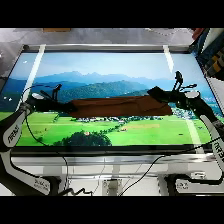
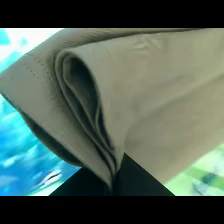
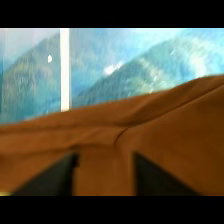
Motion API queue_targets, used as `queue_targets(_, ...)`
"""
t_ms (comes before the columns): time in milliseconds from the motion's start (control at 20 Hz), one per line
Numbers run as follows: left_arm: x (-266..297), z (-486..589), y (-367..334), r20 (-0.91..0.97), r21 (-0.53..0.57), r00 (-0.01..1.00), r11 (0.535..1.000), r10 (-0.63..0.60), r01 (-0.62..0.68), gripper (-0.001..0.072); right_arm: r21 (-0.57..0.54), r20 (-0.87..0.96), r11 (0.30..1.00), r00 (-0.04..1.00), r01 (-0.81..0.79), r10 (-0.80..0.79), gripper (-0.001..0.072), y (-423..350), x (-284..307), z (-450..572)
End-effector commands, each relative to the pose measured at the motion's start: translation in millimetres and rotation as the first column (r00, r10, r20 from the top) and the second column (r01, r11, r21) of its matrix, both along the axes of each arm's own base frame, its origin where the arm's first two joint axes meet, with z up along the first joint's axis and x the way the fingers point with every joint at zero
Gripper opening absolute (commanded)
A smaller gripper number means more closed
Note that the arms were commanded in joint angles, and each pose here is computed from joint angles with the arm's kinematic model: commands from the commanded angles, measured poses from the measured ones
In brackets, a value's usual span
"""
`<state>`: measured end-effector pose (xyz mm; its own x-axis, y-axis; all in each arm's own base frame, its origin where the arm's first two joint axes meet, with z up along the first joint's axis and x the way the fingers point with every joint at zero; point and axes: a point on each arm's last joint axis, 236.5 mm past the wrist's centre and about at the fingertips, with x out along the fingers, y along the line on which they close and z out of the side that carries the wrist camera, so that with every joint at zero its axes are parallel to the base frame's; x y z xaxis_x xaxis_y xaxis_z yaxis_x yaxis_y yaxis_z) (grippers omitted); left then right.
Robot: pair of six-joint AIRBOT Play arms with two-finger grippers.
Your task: Fold the clothes and pants, and hang the long-sleeved shirts on hangers.
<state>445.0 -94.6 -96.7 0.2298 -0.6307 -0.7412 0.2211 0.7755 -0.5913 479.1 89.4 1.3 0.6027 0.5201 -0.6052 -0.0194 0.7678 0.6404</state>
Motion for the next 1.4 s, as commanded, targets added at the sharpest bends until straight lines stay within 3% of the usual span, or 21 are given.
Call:
queue_targets(0, 7.4, 29.9, -14.9, 0.065, -0.01, 0.997, 0.999, -0.046, 0.046, 0.0008, 0.006, -0.018, 0.996, 0.996, -0.091, 0.091, 0.0157, 25.5, -13.2, -1.5)
queue_targets(50, 10.9, 47.8, -15.7, 0.1, -0.008, 0.993, 0.998, -0.059, 0.06, 0.0007, -0.001, -0.011, 0.993, 0.993, -0.117, 0.117, 0.0019, 34.7, -15.5, -1.5)
queue_targets(100, 12.0, 70.3, -16.7, 0.139, -0.001, 0.987, 0.997, -0.082, 0.083, 0.0007, -0.006, -0.007, 0.99, 0.99, -0.14, 0.139, 0.0013, 44.2, -17.7, -1.4)
queue_targets(350, -28.4, 170.9, -21.1, 0.218, 0.017, 0.961, 0.985, -0.169, 0.169, 0.0007, -0.047, 0.041, 0.978, 0.978, -0.205, 0.207, 0.0013, 102.9, -20.7, 3.4)
queue_targets(650, -61.5, 253.3, -20.0, 0.325, 0.019, 0.94, 0.994, -0.106, 0.105, 0.0008, -0.165, 0.09, 0.924, 0.928, -0.345, 0.362, 0.0012, 201.6, -12.5, 25.4)
queue_targets(1100, -69.0, 276.6, -11.0, 0.385, 0.038, 0.919, 0.996, -0.084, 0.075, 0.0008, -0.095, -0.027, 0.779, 0.784, -0.619, 0.62, 0.0013, 367.6, -104.1, -18.9)
queue_targets(1350, -66.6, 275.3, -11.0, 0.384, 0.035, 0.92, 0.997, -0.079, 0.071, 0.0008, -0.078, -0.014, 0.766, 0.769, -0.638, 0.639, 0.0013, 392.9, -124.2, -23.6)
